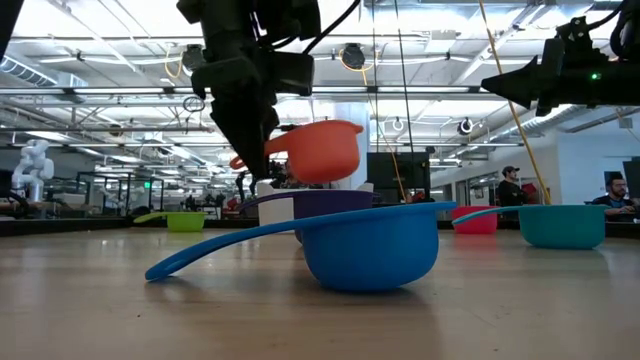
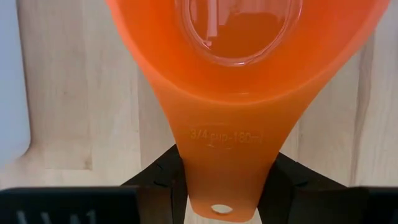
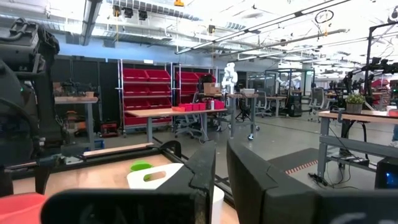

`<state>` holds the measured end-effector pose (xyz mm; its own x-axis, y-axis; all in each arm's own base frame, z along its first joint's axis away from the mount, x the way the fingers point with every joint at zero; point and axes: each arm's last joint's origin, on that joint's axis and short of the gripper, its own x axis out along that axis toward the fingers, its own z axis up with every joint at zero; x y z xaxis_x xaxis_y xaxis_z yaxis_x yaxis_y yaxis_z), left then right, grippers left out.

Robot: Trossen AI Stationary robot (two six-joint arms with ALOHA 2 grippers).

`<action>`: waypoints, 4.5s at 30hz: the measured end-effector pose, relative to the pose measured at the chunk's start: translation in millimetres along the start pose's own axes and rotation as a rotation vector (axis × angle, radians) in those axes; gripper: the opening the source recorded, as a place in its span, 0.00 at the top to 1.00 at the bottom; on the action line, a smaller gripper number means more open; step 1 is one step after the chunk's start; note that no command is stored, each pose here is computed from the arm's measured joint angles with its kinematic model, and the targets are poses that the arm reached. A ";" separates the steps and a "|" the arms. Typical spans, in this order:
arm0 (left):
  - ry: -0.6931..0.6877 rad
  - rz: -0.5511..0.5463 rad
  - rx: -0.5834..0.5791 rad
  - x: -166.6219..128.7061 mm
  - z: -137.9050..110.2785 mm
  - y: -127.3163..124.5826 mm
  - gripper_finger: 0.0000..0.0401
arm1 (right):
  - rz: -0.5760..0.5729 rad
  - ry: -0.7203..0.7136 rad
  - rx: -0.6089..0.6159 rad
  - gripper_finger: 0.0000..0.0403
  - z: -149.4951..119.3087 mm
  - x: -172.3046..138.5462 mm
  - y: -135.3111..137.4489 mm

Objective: Nest measuring cups in basket
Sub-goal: Stack the orange measuring cup on the dark blue measuring cup, then stack the red measuring cup on the orange measuring cup

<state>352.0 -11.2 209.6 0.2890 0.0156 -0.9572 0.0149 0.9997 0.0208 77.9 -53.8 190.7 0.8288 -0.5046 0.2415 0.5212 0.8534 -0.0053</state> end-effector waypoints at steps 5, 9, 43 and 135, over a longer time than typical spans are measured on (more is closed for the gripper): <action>-0.039 -0.001 -0.010 -0.1 3.8 0.0 0.66 | 0.000 0.000 0.000 0.92 0.0 0.0 0.0; -0.062 -0.001 -0.025 -0.2 6.0 0.2 0.66 | 0.000 -0.001 0.000 0.92 0.1 0.0 0.0; 0.117 0.063 0.013 3.0 24.8 -0.4 0.64 | 0.000 0.002 0.000 0.92 -0.3 0.1 0.0; -1.030 0.169 -0.142 -192.6 -155.7 12.0 0.40 | -0.189 0.204 0.262 0.92 35.4 24.7 -6.1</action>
<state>147.5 1.0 349.2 0.9518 0.1965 -0.2356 -0.1942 0.9804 0.0332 88.0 -66.9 231.0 0.7601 -0.6496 0.0160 0.6211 0.7336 0.2758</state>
